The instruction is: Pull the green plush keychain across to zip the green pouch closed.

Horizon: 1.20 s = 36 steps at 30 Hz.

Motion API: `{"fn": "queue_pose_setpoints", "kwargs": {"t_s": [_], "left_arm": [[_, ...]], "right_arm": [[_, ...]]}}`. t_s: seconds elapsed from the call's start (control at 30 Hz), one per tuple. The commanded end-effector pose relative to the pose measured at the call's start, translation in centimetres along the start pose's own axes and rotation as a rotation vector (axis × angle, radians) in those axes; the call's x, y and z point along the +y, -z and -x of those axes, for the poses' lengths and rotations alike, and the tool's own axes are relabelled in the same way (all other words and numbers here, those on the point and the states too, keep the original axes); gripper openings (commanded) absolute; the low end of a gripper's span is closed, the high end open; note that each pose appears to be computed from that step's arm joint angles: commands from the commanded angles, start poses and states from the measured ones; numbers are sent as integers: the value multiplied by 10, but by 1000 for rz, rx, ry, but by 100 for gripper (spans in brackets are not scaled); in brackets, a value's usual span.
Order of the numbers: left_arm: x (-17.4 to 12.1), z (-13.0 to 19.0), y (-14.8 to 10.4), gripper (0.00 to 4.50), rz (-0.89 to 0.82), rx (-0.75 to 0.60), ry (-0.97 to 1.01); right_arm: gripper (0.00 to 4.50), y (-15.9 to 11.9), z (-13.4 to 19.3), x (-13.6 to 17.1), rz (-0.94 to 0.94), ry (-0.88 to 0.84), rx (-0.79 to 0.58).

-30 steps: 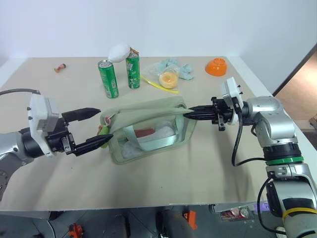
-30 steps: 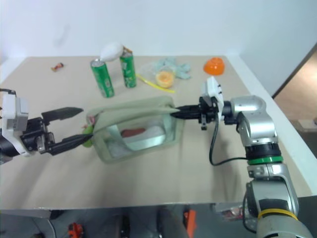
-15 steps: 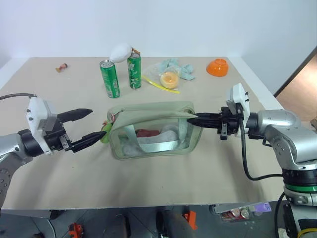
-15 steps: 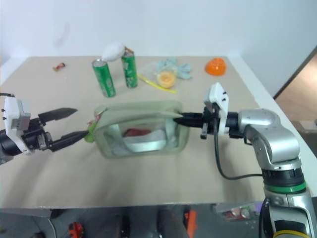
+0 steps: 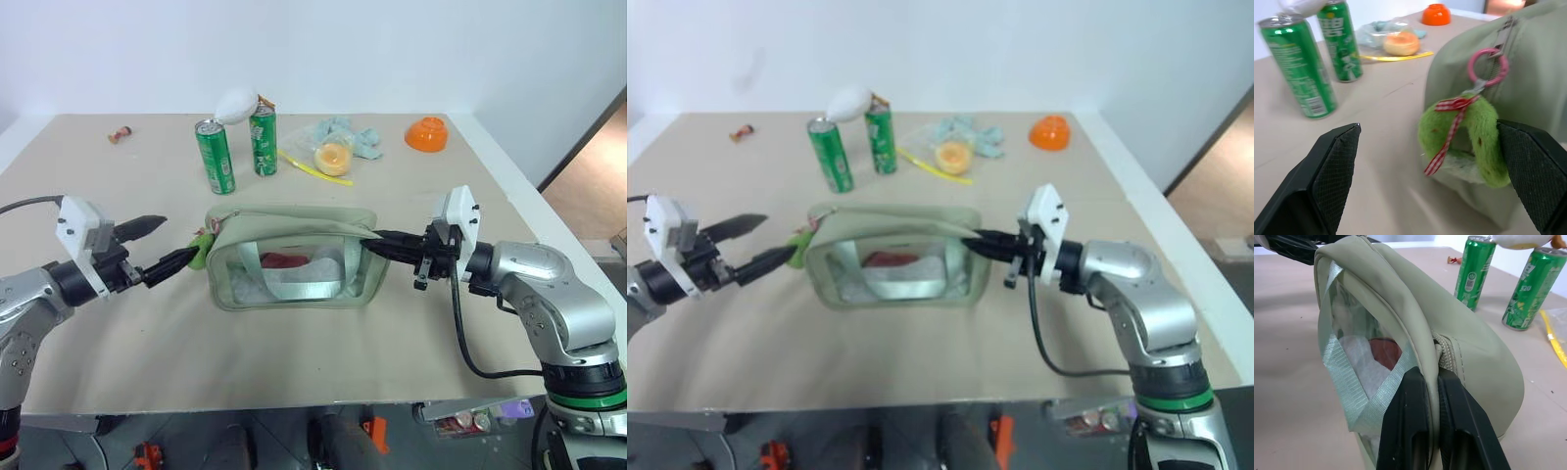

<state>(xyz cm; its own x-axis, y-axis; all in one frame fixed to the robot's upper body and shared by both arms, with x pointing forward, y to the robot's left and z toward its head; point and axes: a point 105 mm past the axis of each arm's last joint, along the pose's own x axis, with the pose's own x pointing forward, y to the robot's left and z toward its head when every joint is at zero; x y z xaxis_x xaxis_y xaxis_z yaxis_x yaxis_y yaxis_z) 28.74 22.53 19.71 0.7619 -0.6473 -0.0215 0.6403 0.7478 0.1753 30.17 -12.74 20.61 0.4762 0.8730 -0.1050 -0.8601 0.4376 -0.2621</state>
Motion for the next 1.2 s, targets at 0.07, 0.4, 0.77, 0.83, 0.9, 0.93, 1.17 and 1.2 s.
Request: {"fn": "queue_pose_setpoints", "kwargs": {"t_s": [0.07, 0.4, 0.77, 0.83, 0.9, 0.93, 1.17, 1.2], "left_arm": [[-10, -3, 6, 450, -56, 21, 54], [-20, -16, 12, 424, -66, 1, 138], [-3, -14, 3, 63, -101, -44, 59], [-2, -15, 4, 2, -111, -43, 49], [-1, -17, 0, 2, -117, -62, 37], [0, -17, -3, 2, -127, -76, 29], [-2, -22, -49, 2, -217, -181, 51], [-5, -24, -56, 2, -234, -191, 70]], "right_arm": [[7, -4, -3, 4, 29, -10, -19], [3, -4, -1, 1, 54, 2, -18], [0, -3, 0, 1, 72, 8, -8], [0, -3, 0, 1, 72, 8, -8], [0, -3, 0, -1, 74, 9, -8], [0, -3, 0, -1, 77, 8, -9], [0, -5, 0, -2, 83, 8, -14], [0, -5, 0, -2, 85, 8, -13]]}}
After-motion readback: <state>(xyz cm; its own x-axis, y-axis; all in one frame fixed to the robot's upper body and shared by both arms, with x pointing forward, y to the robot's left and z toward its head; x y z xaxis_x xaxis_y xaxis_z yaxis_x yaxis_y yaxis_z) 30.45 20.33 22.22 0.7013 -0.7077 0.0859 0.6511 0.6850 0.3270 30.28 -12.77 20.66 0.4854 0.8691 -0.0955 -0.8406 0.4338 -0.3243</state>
